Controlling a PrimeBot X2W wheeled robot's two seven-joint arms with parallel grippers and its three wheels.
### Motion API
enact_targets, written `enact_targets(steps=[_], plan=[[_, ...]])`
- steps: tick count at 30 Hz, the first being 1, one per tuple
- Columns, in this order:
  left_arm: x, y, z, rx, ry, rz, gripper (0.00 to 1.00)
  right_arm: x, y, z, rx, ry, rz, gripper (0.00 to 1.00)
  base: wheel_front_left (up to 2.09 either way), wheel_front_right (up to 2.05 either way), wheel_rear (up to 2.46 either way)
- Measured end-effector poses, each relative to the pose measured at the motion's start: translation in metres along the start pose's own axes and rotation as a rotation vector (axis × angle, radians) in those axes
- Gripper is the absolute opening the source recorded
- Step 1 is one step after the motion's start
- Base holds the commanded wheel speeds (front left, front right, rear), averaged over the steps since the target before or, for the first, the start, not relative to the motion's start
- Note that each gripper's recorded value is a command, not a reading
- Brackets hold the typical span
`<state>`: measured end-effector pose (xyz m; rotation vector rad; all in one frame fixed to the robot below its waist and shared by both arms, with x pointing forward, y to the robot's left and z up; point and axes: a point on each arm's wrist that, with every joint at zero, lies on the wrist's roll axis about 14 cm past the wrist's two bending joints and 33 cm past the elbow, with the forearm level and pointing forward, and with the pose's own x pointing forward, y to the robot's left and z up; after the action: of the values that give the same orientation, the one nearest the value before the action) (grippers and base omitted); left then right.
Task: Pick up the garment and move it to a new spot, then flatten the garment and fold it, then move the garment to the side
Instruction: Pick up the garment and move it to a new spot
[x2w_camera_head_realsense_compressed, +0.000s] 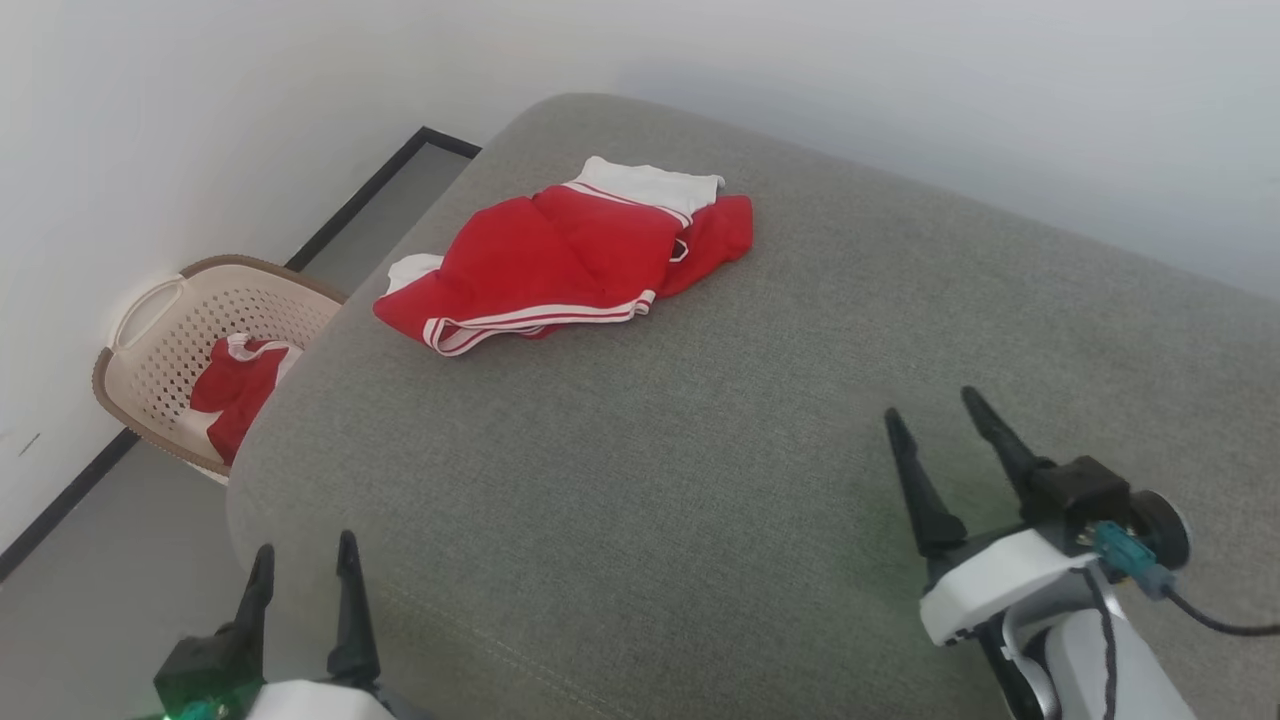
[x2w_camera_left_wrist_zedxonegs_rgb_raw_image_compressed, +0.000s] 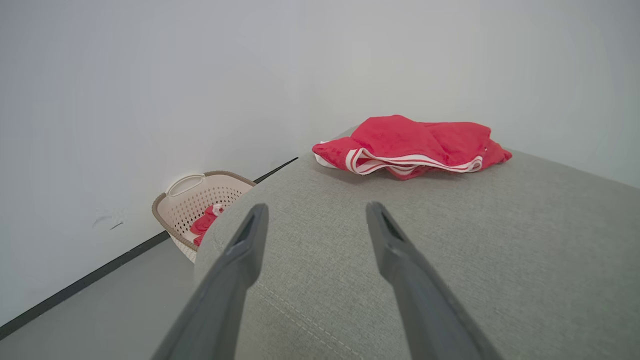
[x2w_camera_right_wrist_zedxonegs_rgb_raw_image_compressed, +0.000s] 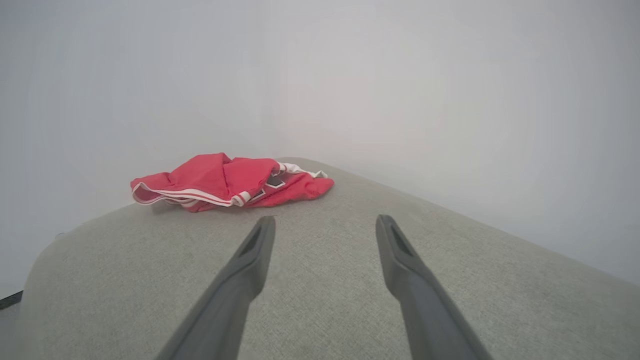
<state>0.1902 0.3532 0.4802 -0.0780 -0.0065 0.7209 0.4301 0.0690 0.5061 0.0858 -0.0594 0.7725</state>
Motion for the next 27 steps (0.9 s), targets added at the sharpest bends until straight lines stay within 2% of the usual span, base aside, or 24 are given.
enact_targets(steps=[7, 13, 17, 21, 24, 26, 27], plan=[[-0.006, -0.006, -0.003, -0.012, 0.005, -0.02, 1.0, 0.0, 0.004, 0.007, 0.001, -0.012, 0.008, 1.0, 0.0, 0.0, 0.0], [0.017, -0.042, 0.01, 0.017, -0.037, -0.183, 1.0, -0.017, -0.014, 0.009, -0.002, -0.018, -0.062, 1.0, 0.0, 0.0, 0.0], [0.057, -0.075, 0.04, 0.082, -0.118, -0.313, 1.0, -0.025, -0.031, 0.015, -0.004, -0.039, -0.113, 1.0, 0.0, 0.0, 0.0], [0.105, -0.112, 0.063, 0.047, -0.158, -0.387, 1.0, -0.039, -0.06, 0.014, 0.006, -0.043, -0.196, 1.0, 0.0, 0.0, 0.0], [0.139, -0.137, 0.058, 0.064, -0.115, -0.432, 1.0, -0.055, -0.085, 0.007, 0.015, -0.031, -0.275, 1.0, 0.0, 0.0, 0.0], [0.162, -0.148, 0.048, 0.12, -0.047, -0.458, 1.0, -0.067, -0.098, 0.001, 0.023, -0.019, -0.323, 1.0, 0.0, 0.0, 0.0], [0.173, -0.152, 0.041, 0.094, 0.005, -0.45, 1.0, -0.073, -0.104, -0.001, 0.025, -0.014, -0.345, 1.0, 0.0, 0.0, 0.0]])
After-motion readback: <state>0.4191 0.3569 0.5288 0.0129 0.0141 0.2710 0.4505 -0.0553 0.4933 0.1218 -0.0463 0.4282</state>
